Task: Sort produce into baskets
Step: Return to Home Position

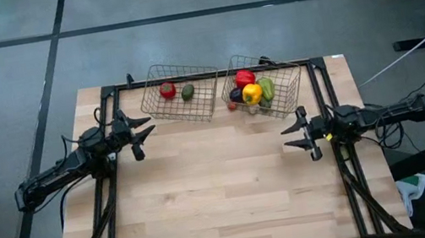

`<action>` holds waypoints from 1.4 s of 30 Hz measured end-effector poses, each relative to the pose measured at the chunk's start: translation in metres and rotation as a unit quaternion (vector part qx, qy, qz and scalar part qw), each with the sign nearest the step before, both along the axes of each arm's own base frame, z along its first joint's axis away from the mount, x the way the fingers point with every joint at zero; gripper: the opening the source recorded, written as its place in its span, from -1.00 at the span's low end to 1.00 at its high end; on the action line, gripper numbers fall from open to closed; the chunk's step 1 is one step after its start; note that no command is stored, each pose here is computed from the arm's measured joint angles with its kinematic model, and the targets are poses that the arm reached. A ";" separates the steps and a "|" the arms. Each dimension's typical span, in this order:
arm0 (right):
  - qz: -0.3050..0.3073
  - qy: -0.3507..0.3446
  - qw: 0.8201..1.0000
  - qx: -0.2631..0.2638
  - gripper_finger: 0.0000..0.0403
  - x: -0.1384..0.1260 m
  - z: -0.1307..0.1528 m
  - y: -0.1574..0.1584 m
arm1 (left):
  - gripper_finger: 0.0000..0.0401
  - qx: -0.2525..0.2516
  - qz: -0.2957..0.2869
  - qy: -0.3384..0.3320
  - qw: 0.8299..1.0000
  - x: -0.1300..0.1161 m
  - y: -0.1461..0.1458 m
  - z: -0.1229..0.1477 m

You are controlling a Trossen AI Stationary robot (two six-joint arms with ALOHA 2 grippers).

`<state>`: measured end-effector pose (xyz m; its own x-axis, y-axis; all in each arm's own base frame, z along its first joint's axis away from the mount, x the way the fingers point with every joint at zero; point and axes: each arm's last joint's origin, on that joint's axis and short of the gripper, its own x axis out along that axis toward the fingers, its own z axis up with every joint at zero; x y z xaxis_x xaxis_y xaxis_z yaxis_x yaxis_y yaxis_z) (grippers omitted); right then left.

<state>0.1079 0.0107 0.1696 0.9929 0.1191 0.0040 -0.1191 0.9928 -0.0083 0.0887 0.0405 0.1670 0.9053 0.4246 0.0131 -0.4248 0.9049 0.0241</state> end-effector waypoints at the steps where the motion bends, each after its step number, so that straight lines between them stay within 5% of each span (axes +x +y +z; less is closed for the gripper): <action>1: 0.000 -0.002 1.000 0.000 -0.15 -0.001 0.000 0.000 | -0.26 0.000 0.000 0.000 1.000 0.000 0.000 0.000; 42: -0.018 -0.011 0.999 -0.037 -0.16 -0.010 -0.002 -0.002 | -0.26 0.000 0.000 0.000 1.000 0.000 0.000 0.000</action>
